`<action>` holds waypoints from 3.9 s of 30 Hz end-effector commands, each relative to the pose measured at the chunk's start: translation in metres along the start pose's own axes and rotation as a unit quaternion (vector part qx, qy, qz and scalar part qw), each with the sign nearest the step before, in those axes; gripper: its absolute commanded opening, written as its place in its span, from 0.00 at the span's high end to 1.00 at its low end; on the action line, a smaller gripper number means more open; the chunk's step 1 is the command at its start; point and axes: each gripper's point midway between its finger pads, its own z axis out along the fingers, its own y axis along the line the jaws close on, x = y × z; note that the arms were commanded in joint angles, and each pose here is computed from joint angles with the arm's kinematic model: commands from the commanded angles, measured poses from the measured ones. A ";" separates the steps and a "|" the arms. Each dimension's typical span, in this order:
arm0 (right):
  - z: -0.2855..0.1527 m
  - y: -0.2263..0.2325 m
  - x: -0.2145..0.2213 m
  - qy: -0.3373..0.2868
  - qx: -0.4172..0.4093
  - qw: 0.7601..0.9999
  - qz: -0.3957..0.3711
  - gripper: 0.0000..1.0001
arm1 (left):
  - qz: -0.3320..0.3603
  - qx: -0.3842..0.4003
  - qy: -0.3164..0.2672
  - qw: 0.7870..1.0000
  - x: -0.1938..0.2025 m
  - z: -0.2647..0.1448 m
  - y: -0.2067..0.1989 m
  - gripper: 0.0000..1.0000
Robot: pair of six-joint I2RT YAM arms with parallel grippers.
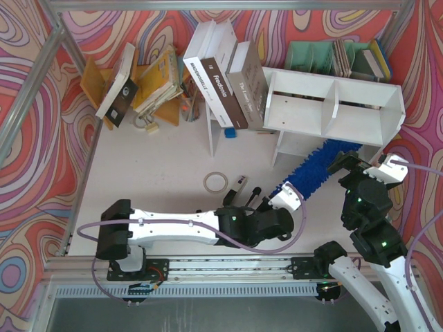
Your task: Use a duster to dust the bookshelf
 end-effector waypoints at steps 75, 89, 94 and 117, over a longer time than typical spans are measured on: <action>0.002 0.006 0.000 -0.001 -0.011 1.000 0.000 0.01 | -0.022 -0.089 0.085 0.992 0.071 -0.002 0.025 1.00; 0.001 0.004 -0.001 -0.004 -0.010 1.000 0.002 0.01 | 0.009 -0.091 0.055 0.994 0.060 -0.010 0.022 1.00; 0.001 0.004 0.000 -0.004 -0.011 1.000 0.003 0.01 | -0.019 -0.132 0.050 0.990 0.064 -0.017 0.045 1.00; 0.000 0.003 -0.001 -0.005 -0.009 1.000 0.004 0.01 | 0.020 -0.017 0.056 0.998 0.051 -0.001 -0.010 1.00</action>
